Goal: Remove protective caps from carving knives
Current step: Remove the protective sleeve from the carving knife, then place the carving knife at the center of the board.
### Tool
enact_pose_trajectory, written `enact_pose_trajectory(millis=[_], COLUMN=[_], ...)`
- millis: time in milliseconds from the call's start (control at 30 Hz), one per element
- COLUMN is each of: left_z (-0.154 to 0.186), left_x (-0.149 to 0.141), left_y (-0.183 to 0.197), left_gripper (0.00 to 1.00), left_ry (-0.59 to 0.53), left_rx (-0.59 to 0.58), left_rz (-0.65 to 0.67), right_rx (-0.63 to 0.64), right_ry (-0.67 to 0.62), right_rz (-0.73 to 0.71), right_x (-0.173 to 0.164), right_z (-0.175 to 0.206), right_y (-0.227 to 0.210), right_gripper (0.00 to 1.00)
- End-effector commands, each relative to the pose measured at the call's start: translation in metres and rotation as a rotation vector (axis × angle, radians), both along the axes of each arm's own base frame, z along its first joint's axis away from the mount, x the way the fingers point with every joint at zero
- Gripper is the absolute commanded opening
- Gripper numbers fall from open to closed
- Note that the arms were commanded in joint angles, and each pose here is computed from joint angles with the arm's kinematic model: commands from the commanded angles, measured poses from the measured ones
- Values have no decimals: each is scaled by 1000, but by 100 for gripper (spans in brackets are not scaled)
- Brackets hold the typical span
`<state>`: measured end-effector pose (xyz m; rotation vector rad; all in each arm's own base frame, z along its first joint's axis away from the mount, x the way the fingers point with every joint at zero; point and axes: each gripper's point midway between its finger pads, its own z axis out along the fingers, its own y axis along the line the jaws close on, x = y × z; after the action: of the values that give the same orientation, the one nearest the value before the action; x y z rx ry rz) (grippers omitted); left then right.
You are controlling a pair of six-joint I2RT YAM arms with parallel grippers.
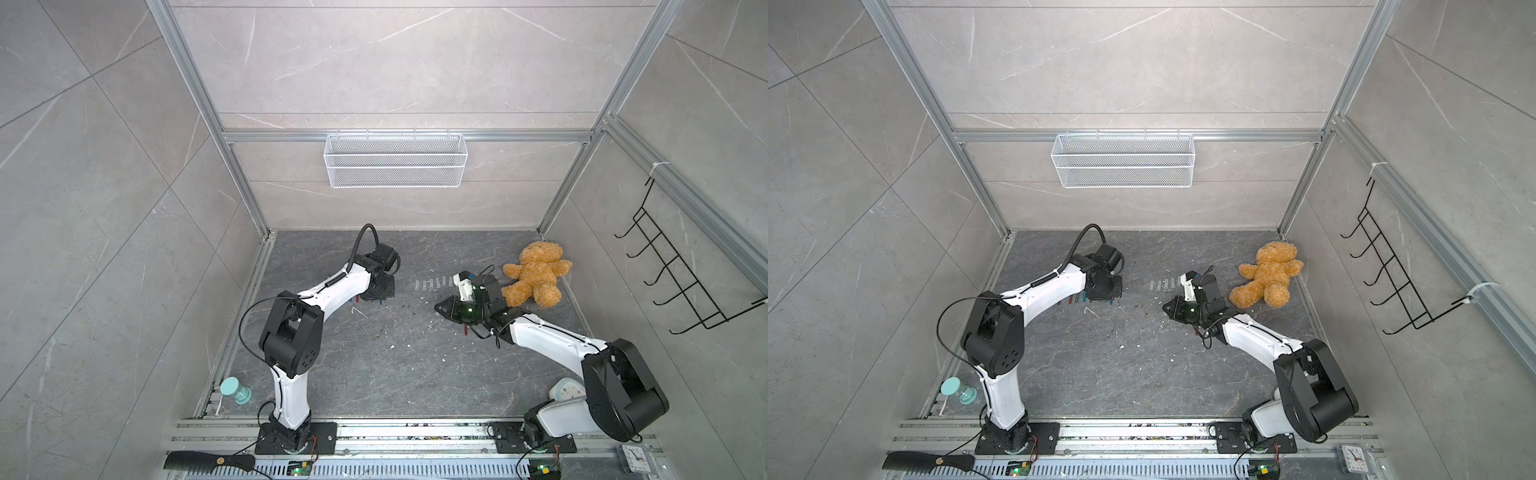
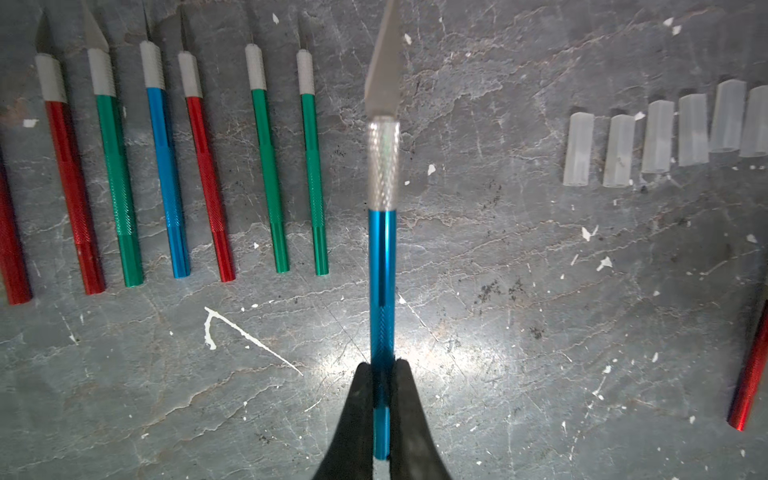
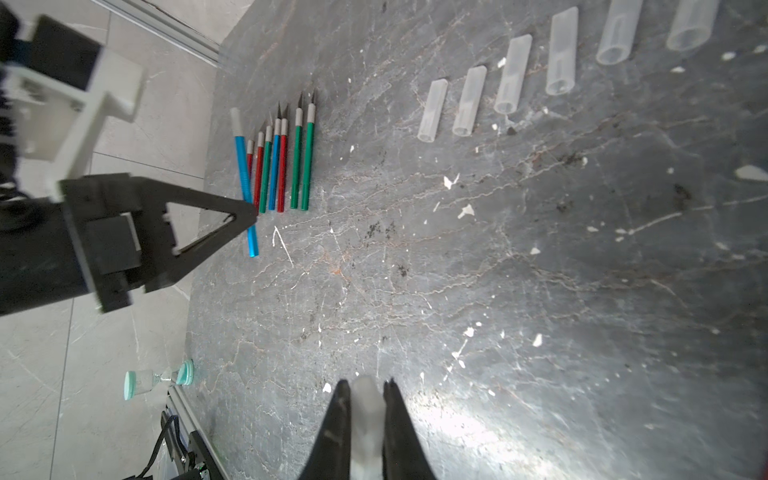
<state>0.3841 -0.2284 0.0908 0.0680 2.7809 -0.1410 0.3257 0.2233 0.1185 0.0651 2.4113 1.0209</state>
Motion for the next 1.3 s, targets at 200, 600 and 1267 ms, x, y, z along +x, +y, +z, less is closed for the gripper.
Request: enact_pose_trajectory(millis=[200,600,1267], left_z=[-19,-40,-59], left_x=[25,45,53], left_y=[14,16,15], left_gripper=[0,0,0], left_ry=[44,69,124], left_rx=[87,127,143], left_rz=[0,-5,-9], right_rx=[38,52,55], right_ry=[-63,-62,-59], right_rz=[37,53,66], right_x=[-5,-8,-10], right_z=[19,20,21], right_y=[6,10,14], right_gripper=[0,0,0])
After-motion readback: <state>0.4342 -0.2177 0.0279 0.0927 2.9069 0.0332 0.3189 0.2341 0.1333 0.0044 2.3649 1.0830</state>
